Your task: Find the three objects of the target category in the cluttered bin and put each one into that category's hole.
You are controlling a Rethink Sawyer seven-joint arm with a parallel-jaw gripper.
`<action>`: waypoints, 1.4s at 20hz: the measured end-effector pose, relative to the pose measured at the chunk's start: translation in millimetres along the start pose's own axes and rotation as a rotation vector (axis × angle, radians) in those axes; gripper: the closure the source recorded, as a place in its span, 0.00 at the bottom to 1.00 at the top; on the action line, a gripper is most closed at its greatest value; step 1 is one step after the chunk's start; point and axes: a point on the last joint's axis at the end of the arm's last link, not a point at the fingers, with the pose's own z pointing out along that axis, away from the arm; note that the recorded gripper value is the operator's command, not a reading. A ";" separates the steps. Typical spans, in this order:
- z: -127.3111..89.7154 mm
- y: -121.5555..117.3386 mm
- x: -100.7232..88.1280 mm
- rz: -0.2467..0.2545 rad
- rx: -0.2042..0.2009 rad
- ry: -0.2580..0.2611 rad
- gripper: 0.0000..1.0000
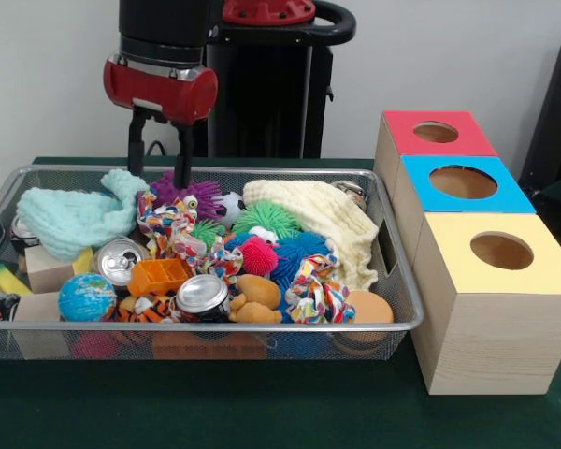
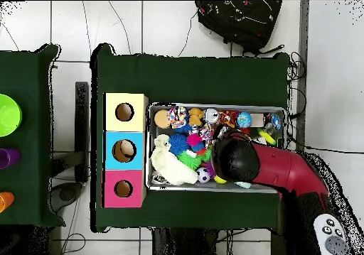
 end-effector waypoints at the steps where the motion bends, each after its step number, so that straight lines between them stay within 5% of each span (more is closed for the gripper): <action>1: -2.0 1.0 -1.8 -0.002 0.001 -0.001 0.00; 6: -7.4 0.1 -7.2 0.000 0.007 0.000 0.00; 7: -9.1 -0.3 -9.4 0.000 0.009 -0.001 1.00; 17: -17.7 0.0 -21.1 0.001 0.010 -0.026 1.00; 18: -20.1 0.0 -23.6 0.001 0.010 -0.033 0.00; 28: -19.7 0.7 -31.8 0.009 -0.013 -0.039 0.00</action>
